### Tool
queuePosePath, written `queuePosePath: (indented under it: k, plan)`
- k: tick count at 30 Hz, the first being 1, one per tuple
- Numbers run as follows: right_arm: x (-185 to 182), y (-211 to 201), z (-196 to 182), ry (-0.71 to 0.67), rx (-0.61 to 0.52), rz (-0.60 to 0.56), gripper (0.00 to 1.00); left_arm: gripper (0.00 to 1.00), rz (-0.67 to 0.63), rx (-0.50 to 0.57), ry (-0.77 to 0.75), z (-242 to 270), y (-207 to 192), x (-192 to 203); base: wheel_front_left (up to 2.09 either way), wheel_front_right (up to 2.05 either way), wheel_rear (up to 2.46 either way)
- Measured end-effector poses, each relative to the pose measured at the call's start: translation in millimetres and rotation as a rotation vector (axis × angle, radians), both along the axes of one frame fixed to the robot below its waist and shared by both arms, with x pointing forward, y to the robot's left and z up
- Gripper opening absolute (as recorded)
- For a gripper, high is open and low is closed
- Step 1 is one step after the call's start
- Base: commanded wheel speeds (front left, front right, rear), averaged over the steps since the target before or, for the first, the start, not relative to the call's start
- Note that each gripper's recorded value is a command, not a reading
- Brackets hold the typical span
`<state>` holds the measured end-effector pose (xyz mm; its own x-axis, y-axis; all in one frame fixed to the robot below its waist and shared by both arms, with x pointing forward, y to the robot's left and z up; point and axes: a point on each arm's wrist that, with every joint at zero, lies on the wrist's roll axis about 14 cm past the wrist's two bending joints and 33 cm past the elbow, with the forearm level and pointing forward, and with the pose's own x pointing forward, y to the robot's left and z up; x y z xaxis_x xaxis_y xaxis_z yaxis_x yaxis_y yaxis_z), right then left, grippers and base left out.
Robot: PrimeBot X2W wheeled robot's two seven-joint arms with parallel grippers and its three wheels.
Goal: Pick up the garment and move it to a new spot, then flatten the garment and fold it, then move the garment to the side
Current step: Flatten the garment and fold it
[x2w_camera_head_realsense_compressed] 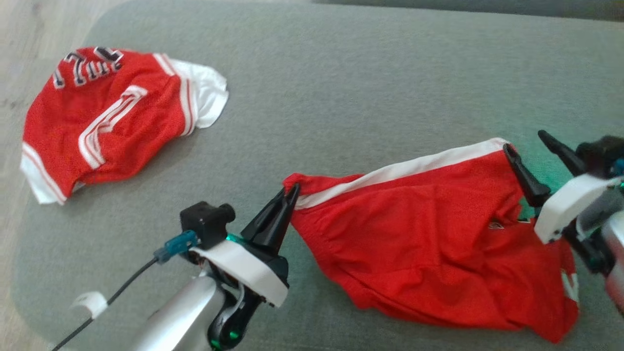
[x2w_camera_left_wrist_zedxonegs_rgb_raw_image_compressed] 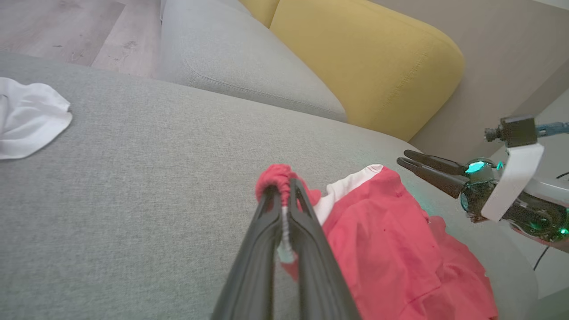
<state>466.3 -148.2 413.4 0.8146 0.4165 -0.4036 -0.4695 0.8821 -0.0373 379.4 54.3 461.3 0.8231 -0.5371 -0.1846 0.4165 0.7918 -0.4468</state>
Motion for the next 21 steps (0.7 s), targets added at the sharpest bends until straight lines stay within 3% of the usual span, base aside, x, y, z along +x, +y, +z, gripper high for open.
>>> queuePosePath:
  k: [8, 9, 11, 16, 21]
  plan:
    - [8, 11, -46, 0.221, -0.059, 0.063, 0.98, 0.0, 0.009, 0.022, 0.03, -15, 7, 6, 0.0, 0.0, 0.0]
    - [7, 12, -50, 0.239, -0.056, 0.064, 0.72, 0.0, 0.009, 0.026, 0.032, -16, 8, 7, 0.0, 0.0, 0.0]
    - [10, 18, -52, 0.277, -0.003, 0.047, 0.0, 0.0, 0.002, 0.035, 0.037, -19, 8, 10, 0.0, 0.0, 0.0]
    - [16, 20, -46, 0.245, 0.017, 0.054, 0.0, 0.0, -0.015, 0.048, 0.03, -20, 6, 14, 0.0, 0.0, 0.0]
    - [54, -1, -8, 0.048, 0.053, -0.012, 0.0, 0.0, -0.069, 0.111, -0.065, -4, 3, 39, 0.0, 0.0, 0.0]
